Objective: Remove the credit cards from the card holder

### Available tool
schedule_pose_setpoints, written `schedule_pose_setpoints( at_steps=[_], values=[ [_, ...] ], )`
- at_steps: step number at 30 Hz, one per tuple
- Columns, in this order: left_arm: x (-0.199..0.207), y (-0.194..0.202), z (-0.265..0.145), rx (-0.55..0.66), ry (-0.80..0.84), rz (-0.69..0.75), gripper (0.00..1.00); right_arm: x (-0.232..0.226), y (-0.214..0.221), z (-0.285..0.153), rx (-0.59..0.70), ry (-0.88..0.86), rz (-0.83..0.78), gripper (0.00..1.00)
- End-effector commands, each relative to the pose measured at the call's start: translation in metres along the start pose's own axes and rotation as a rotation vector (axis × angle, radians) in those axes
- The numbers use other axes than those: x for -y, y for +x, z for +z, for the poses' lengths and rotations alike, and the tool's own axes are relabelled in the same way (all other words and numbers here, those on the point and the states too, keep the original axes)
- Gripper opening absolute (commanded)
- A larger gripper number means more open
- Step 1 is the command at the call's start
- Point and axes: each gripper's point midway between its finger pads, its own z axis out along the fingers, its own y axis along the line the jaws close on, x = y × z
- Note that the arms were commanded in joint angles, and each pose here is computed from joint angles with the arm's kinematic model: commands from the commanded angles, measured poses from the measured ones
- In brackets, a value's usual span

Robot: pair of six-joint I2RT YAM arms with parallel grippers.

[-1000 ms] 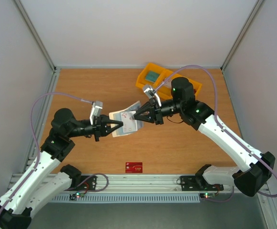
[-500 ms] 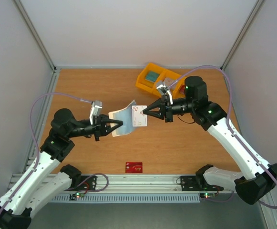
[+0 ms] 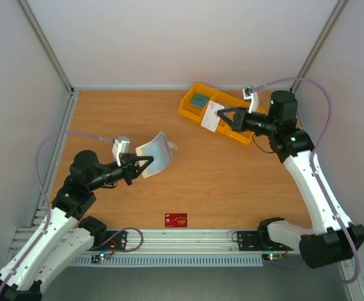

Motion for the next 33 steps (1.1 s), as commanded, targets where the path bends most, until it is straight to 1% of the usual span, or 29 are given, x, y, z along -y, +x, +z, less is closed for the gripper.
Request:
schedule_pose_setpoints(
  at_steps=[1, 4, 6, 9, 12, 16, 18, 20, 24, 29, 33],
  values=[
    [-0.048, 0.014, -0.010, 0.039, -0.214, -0.055, 0.00, 0.108, -0.026, 0.016, 0.190, 0.374, 0.386, 0.01],
    [-0.059, 0.021, -0.018, 0.058, -0.265, -0.072, 0.00, 0.170, -0.041, 0.020, 0.386, 0.525, 0.548, 0.01],
    [-0.067, 0.023, -0.023, 0.081, -0.294, -0.085, 0.00, 0.209, -0.052, 0.013, 0.580, 0.620, 0.662, 0.01],
    [-0.078, 0.027, -0.032, 0.123, -0.333, -0.109, 0.00, 0.253, -0.061, 0.008, 0.835, 0.671, 0.810, 0.01],
    [-0.088, 0.034, -0.039, 0.161, -0.359, -0.135, 0.00, 0.299, -0.047, 0.020, 0.939, 0.772, 0.932, 0.01],
    [-0.095, 0.036, -0.046, 0.221, -0.369, -0.174, 0.00, 0.343, -0.019, 0.041, 1.022, 0.833, 1.134, 0.01],
    [-0.090, 0.029, -0.048, 0.248, -0.351, -0.162, 0.00, 0.357, -0.012, 0.052, 1.042, 0.859, 1.180, 0.01],
    [-0.087, 0.025, -0.051, 0.266, -0.351, -0.129, 0.00, 0.369, 0.000, 0.063, 1.028, 0.902, 1.223, 0.01],
    [-0.082, 0.021, -0.055, 0.285, -0.348, -0.094, 0.00, 0.381, 0.013, 0.071, 1.052, 0.961, 1.263, 0.01],
    [-0.082, 0.020, -0.056, 0.297, -0.348, -0.092, 0.00, 0.391, 0.022, 0.071, 1.089, 1.037, 1.300, 0.01],
    [-0.081, 0.019, -0.057, 0.304, -0.348, -0.089, 0.00, 0.397, 0.020, 0.076, 1.054, 1.114, 1.277, 0.01]
  ],
)
